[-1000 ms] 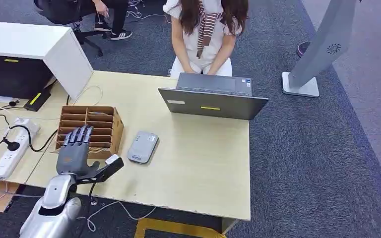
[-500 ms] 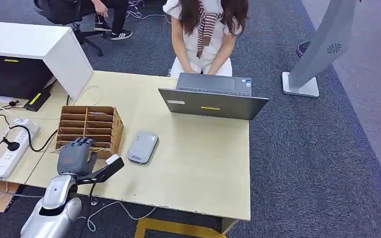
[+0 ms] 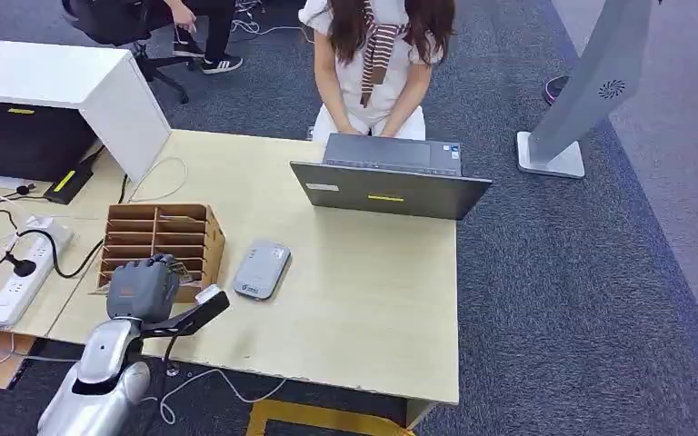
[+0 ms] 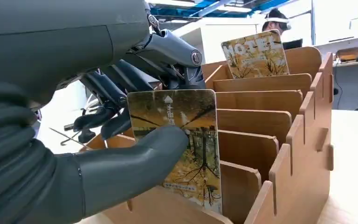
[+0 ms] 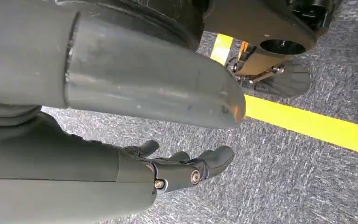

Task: Pass the card to the sensor for recognition and then transmit it.

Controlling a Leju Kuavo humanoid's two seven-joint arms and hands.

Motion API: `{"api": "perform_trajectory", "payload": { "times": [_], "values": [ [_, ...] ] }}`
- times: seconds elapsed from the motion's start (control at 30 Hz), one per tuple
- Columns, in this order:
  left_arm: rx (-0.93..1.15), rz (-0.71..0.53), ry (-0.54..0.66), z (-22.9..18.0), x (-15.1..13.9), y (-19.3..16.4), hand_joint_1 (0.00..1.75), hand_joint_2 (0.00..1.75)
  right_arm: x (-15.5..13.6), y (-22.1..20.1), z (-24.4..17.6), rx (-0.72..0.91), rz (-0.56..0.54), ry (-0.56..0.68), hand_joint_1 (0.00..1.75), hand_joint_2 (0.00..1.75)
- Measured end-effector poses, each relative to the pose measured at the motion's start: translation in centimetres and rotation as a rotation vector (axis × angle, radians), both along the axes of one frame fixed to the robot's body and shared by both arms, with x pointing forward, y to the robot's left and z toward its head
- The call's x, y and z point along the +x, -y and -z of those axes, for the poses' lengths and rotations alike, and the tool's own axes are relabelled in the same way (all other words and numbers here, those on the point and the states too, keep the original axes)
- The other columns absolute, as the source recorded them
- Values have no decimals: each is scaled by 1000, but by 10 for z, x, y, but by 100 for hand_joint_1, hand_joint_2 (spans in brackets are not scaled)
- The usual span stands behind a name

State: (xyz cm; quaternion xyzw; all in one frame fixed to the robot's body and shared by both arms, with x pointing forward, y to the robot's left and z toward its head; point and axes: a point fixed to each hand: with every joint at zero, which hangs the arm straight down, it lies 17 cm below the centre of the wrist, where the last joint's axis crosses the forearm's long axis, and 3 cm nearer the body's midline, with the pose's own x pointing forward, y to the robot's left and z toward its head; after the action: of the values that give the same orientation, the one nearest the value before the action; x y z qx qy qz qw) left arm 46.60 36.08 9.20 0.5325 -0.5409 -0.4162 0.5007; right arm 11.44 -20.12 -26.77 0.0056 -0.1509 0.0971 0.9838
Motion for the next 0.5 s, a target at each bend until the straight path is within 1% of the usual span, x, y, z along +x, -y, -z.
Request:
{"api": "perform_trajectory", "payload": {
  "times": [0.37,0.5],
  "values": [
    [4,9,15,-3,1,1,175,175,0,-1,0,1,1,-2,0,0],
    [4,46,62,-22,2,12,175,175,1,0,0,0,6,1,0,0]
  ]
}}
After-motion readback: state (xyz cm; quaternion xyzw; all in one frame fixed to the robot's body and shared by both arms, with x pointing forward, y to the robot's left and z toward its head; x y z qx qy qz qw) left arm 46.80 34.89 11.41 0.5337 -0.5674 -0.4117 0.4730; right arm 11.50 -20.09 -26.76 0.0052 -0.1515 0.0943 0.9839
